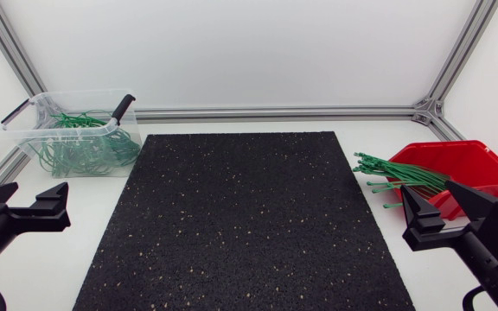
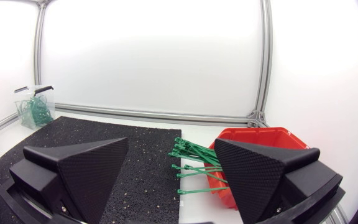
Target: Take a green cable tie from the red box, thread the tail through the head to close it, then place it in the transparent bin on the left.
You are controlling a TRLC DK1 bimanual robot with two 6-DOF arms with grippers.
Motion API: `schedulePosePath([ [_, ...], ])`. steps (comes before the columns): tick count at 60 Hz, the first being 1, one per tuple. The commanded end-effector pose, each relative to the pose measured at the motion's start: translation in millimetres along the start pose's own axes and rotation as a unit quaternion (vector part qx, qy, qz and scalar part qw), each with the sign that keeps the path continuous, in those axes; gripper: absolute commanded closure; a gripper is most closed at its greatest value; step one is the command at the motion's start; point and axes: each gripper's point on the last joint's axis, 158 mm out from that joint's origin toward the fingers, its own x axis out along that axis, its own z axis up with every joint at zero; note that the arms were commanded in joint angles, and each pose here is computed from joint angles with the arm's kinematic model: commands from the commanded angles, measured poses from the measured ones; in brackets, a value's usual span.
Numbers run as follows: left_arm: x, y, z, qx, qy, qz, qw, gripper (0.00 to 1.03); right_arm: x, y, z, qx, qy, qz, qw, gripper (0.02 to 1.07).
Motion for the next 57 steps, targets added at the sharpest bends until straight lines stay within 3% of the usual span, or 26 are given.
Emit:
schedulePosePath([
  [1,-0.4,-5.8,-8.5,-0.012,-0.011,-0.011,1.000,0.03,0.2,-6.6,-7.9,0.012,-0.012,-0.016,1.000,0.06],
  [10,-2.7,-10.9,-13.2,-0.019,-0.036,-0.021,0.999,0.03,-0.8,-13.5,-11.3,0.018,-0.038,-0.034,0.999,0.06],
  [43,-5.2,-30.1,-30.3,-0.042,-0.127,-0.063,0.989,0.03,-0.8,-13.5,-11.3,0.018,-0.038,-0.034,0.999,0.06],
  [57,-5.2,-30.1,-30.3,-0.042,-0.127,-0.063,0.989,0.03,-0.8,-13.5,-11.3,0.018,-0.038,-0.034,0.999,0.06],
])
